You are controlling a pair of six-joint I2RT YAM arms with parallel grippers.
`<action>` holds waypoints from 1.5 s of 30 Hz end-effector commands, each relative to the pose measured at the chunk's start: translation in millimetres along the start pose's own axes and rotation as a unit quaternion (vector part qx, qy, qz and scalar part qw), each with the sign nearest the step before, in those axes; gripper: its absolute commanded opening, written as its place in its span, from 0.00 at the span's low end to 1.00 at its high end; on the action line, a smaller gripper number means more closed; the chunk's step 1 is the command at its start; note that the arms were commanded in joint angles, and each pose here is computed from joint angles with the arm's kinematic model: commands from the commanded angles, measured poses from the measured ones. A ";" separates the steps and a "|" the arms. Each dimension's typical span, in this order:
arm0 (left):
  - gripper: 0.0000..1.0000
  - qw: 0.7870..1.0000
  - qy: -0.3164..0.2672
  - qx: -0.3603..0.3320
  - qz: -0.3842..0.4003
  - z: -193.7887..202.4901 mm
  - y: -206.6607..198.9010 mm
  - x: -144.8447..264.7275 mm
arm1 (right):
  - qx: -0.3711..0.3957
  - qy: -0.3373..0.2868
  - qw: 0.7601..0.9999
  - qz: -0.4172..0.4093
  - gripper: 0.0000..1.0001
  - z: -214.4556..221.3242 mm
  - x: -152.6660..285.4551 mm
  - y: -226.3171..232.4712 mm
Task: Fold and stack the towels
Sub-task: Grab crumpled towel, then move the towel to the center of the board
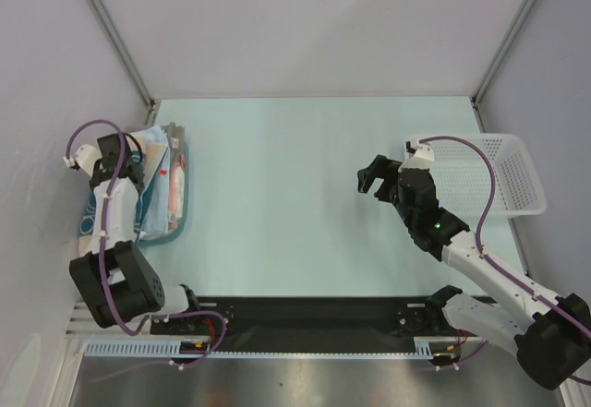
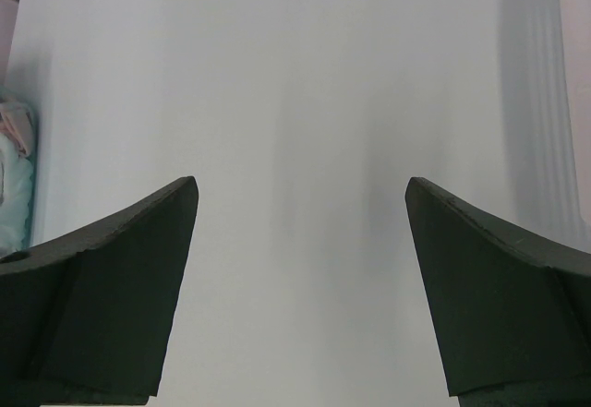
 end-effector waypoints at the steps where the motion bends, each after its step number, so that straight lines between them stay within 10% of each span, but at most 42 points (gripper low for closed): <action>1: 0.00 0.997 -0.054 0.019 0.050 -33.7 1.5 35.7 | 0.002 -0.009 1.000 -0.011 1.00 -4.7 1.9 2.0; 17: 0.00 0.912 -0.237 -0.037 0.333 -102.2 -25.7 255.9 | 0.001 -0.014 1.000 -0.018 1.00 -4.1 2.2 1.8; 27: 0.00 0.818 -0.210 -0.167 0.509 -0.6 -69.7 361.9 | -0.004 -0.049 0.999 -0.017 1.00 -15.4 15.4 -0.7; 35: 0.02 0.832 -0.110 -0.201 0.505 67.2 -120.4 294.0 | 0.000 -0.073 0.997 -0.014 1.00 -25.3 24.3 -0.3; 45: 0.73 0.869 -0.034 -0.184 0.458 53.2 -172.3 197.5 | 0.063 0.003 0.998 -0.003 1.00 10.7 -13.6 9.1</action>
Point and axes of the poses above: each gripper's point midway between its finger pads, its own x axis back along the fingers, its own y axis along the line the jaws close on, z = x × y, the point moved 9 cm from there along x, back along the fingers, and after that the axes turned 10 degrees about -x, right-handed, at the moved point
